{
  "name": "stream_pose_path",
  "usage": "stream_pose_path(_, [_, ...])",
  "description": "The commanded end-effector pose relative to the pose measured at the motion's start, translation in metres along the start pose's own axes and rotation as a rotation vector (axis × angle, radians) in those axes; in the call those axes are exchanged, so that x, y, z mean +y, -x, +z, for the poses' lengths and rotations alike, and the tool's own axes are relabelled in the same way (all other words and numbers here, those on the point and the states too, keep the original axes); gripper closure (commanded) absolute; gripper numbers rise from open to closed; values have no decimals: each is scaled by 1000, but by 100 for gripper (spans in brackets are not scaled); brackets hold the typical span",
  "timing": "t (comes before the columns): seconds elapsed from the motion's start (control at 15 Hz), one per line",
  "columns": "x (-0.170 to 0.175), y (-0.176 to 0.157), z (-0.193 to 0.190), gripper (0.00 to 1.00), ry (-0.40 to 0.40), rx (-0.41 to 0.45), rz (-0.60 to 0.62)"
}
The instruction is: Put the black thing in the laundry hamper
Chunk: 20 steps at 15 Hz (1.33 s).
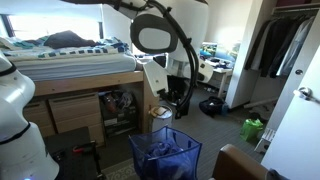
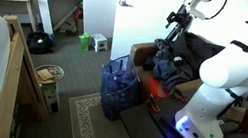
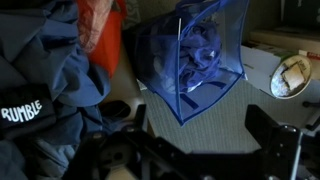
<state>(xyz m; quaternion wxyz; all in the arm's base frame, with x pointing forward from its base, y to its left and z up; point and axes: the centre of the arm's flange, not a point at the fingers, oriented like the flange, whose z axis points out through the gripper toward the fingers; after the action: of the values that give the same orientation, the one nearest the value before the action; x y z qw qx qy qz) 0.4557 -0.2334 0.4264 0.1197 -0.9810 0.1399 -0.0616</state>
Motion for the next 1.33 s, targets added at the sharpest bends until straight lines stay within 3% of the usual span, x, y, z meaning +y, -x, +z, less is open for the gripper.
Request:
stream_pose_path(0.0, [56,-30,29,0,0,29,125])
stream_pose_path(0.47, [148,-48,71,0,141,71,378])
stream_pose_path(0.67, [137,-54,68,0,96,9,341])
stream_pose_path(0.73, [147,-38,79,0,123,29,342])
stream_pose_path(1.0, [137,-45,76,0,116,12,294])
stream_pose_path(1.13, [143,-48,80,0,119,8,296])
stream_pose_path(1.27, [161,-53,80,0,69,-30,324])
